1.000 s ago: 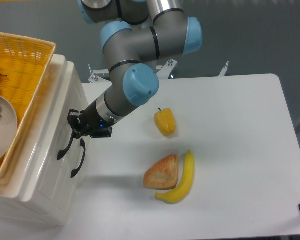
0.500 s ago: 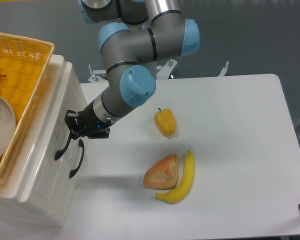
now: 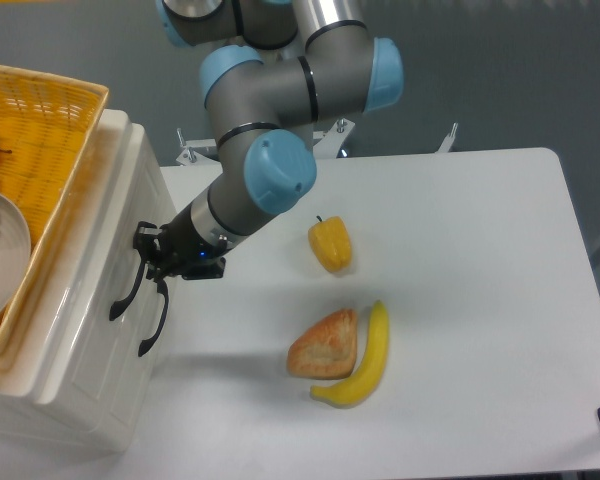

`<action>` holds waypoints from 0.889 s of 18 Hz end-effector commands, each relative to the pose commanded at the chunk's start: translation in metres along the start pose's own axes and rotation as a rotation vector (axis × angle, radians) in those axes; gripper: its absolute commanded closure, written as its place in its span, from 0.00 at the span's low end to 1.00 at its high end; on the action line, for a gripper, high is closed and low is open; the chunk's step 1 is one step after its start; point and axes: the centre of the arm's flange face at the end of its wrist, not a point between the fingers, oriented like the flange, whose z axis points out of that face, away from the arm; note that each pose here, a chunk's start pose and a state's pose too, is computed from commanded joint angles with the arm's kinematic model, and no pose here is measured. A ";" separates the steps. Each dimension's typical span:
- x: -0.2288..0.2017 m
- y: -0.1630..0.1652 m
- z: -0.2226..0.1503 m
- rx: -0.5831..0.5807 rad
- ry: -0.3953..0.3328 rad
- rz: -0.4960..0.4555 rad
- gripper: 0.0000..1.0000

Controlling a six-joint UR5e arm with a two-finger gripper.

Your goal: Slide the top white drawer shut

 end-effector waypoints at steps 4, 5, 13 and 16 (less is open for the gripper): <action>-0.043 0.006 -0.028 0.026 -0.052 -0.051 0.79; -0.053 0.006 -0.032 0.032 -0.071 -0.045 0.79; -0.162 0.038 -0.100 0.048 -0.274 -0.103 0.77; -0.193 0.055 -0.126 0.057 -0.312 -0.079 0.70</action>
